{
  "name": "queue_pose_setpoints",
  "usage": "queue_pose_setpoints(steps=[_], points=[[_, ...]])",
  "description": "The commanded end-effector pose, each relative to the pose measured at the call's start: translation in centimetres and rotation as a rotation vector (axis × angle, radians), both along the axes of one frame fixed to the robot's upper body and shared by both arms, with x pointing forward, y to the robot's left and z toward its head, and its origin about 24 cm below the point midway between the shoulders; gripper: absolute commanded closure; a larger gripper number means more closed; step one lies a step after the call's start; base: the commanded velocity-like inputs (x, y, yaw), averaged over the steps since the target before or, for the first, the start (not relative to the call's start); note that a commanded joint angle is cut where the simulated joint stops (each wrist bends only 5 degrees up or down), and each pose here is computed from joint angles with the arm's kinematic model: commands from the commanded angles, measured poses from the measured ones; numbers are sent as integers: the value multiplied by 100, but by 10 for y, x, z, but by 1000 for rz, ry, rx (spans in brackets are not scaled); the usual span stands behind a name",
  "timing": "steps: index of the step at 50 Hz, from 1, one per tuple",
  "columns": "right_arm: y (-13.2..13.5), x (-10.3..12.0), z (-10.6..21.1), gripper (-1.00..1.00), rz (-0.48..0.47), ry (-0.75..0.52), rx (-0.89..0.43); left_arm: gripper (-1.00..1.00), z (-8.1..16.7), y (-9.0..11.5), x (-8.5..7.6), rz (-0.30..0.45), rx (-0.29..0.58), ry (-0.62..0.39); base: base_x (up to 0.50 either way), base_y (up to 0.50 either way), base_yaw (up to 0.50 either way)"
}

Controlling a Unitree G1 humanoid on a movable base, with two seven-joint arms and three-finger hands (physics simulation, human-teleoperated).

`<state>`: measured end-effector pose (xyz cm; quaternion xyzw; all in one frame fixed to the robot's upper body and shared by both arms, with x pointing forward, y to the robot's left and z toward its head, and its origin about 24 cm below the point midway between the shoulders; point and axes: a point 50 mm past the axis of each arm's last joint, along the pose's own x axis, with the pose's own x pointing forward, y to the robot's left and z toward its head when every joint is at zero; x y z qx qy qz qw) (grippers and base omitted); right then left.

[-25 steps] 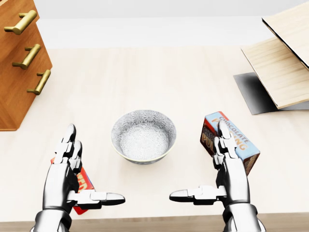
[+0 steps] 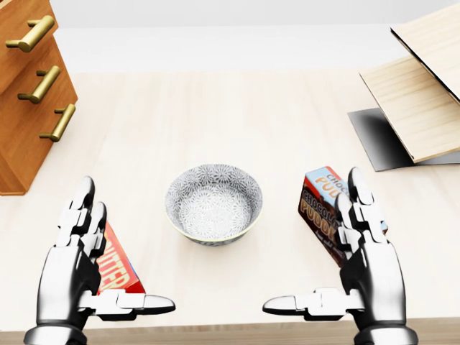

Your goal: Close the top drawer of the cabinet and put the bowl on top of it.

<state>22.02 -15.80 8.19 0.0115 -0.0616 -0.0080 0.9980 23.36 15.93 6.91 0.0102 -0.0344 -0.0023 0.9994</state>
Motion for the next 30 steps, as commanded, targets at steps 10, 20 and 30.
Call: queue_pose_setpoints(steps=[10,20,30], points=[[-4,-40,41,-100,-2,-156,14,-100,31,0,-27,-5,19,-124,26,0,0],[-4,-42,41,-100,5,-159,22,-100,25,-1,-23,-11,21,-102,32,0,0],[-3,-42,41,-100,4,-157,19,-100,29,-1,-25,-12,20,-118,34,0,0]])
